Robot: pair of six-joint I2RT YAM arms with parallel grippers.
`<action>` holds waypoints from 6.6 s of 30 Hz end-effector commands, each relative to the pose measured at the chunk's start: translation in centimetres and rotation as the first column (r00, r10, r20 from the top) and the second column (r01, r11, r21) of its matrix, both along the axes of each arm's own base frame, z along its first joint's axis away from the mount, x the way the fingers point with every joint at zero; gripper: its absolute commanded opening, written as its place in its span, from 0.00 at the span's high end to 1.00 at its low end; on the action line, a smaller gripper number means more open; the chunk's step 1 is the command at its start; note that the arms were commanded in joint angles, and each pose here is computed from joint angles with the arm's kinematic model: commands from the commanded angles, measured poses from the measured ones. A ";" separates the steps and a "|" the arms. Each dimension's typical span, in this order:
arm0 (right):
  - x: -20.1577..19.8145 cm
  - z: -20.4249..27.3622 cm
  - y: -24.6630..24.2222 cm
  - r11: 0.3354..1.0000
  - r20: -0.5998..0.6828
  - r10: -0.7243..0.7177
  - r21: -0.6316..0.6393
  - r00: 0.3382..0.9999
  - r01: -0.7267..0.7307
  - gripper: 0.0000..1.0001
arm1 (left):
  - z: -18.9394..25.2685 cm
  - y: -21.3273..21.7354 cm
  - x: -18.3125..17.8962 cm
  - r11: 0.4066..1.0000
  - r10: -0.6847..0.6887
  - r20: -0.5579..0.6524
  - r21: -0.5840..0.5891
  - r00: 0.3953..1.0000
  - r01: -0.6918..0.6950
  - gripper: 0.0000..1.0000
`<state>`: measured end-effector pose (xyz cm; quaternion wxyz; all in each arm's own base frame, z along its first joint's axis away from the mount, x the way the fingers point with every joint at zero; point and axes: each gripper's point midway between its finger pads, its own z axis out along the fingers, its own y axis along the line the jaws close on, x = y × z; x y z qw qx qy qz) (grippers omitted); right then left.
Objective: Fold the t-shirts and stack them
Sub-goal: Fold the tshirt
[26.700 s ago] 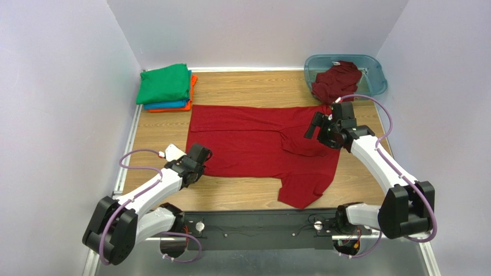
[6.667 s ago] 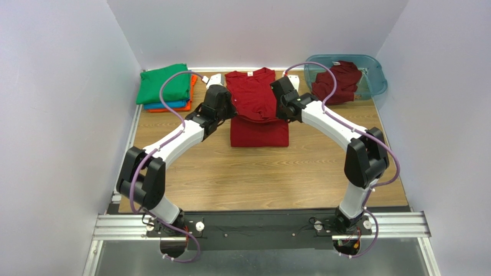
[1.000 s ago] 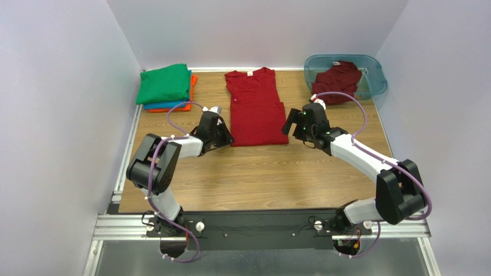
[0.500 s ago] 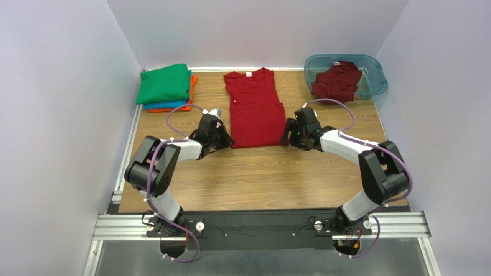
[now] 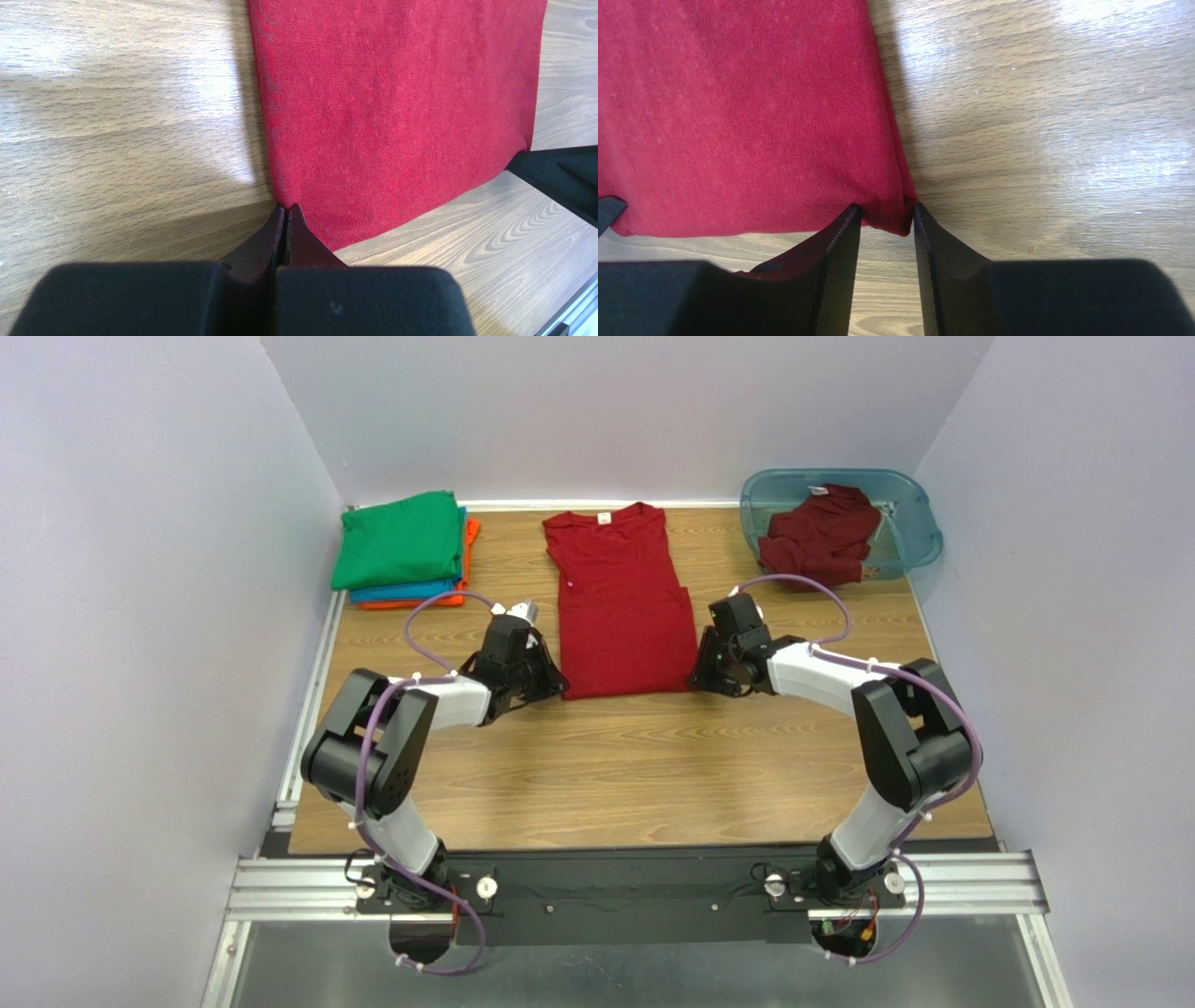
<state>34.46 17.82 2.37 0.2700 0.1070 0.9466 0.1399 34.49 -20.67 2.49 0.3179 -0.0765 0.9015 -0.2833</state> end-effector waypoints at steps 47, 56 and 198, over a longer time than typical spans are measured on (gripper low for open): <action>-13.7 20.9 6.3 0.684 0.078 0.576 0.500 0.814 -0.532 0.96 | 18.9 6.8 -11.2 0.973 0.216 0.290 -0.141 0.932 -0.182 1.00; -10.3 20.7 8.1 0.665 0.124 0.567 0.514 0.814 -0.542 0.97 | 19.0 8.4 -8.5 0.934 0.358 0.303 -0.131 0.883 -0.333 1.00; -9.7 7.6 7.0 0.822 0.048 0.468 0.343 0.882 -0.455 0.00 | 4.5 2.7 -5.7 0.982 0.178 0.045 0.059 0.983 -0.180 0.02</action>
